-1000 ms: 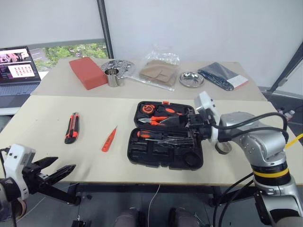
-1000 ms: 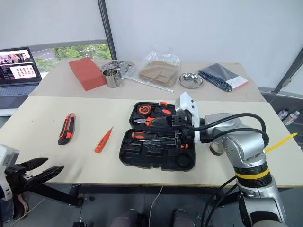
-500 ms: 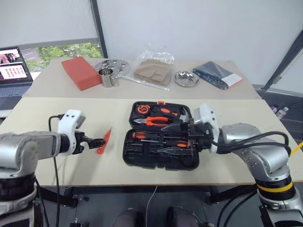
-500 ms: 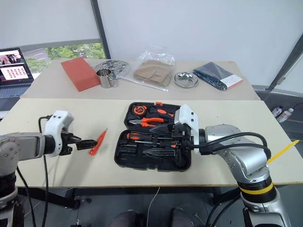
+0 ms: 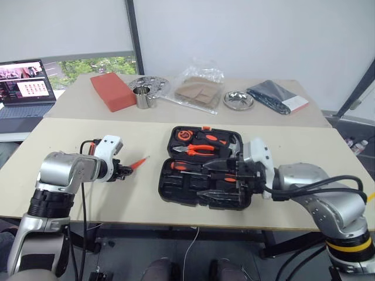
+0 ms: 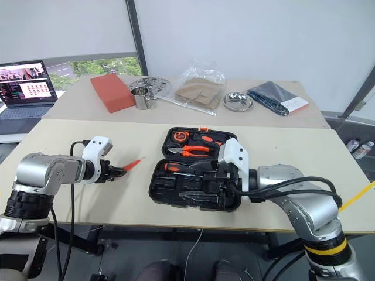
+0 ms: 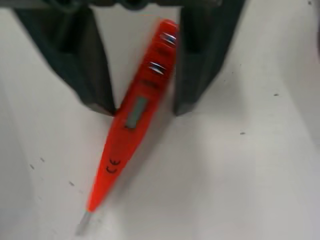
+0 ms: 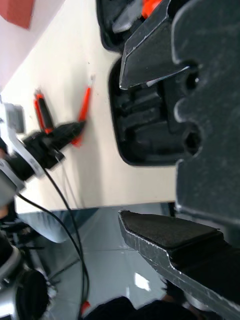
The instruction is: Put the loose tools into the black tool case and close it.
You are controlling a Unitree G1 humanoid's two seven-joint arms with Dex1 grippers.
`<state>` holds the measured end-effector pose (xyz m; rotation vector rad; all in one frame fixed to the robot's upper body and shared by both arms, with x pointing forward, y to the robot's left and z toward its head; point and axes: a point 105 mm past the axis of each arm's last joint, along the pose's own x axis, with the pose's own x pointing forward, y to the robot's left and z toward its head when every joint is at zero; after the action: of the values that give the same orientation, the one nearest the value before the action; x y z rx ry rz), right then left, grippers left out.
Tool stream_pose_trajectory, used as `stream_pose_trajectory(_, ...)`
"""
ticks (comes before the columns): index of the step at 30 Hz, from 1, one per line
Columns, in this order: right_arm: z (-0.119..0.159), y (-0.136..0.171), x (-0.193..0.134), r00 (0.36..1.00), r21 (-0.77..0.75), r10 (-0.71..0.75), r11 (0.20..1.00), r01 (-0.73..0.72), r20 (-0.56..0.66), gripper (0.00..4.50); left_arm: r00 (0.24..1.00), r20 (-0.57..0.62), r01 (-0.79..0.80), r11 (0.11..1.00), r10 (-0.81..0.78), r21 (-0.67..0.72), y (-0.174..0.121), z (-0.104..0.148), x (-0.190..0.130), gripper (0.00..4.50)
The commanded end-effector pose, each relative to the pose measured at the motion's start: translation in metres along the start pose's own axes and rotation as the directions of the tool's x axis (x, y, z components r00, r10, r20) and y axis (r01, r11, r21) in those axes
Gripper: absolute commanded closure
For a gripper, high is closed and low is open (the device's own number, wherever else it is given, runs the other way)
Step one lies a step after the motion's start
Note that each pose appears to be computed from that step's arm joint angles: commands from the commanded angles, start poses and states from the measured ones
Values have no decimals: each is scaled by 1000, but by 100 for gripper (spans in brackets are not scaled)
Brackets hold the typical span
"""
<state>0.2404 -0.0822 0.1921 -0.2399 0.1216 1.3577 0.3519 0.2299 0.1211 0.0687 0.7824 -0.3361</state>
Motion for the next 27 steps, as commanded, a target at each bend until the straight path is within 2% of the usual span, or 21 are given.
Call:
stream_pose_trajectory(1,7,10,-11,1000,-6,20,1000,-20,8,0,995,56,72,992,-78,103,-1,21,-9,408)
stream_pose_trajectory(5,0,14,-24,999,17,-6,1000,7,-36,0,961,166,147,915,-223,376,-7,66,-34,408)
stream_pose_trajectory(7,-3,13,-30,997,12,-51,999,52,-53,0,909,152,234,779,-387,582,-30,87,-51,408)
stream_pose_trajectory(9,-4,11,-33,995,11,-82,997,83,-56,0,877,82,294,662,-474,689,-44,92,-58,408)
stream_pose_trajectory(11,-7,10,-37,991,12,-116,993,117,-66,0,810,-73,402,459,-581,792,-72,84,-60,408)
stream_pose_trajectory(13,-9,9,-39,987,12,-143,989,145,-76,0,754,-205,477,305,-625,824,-92,75,-57,408)
stream_pose_trajectory(16,-11,11,-40,982,22,-168,985,171,-81,0,706,-343,533,146,-620,833,-114,62,-39,408)
stream_pose_trajectory(22,-14,14,-43,976,33,-201,978,204,-88,0,649,-476,612,36,-593,790,-141,46,-8,408)
stream_pose_trajectory(27,-13,13,-44,971,34,-224,973,227,-86,0,679,-456,623,123,-576,772,-149,48,14,408)
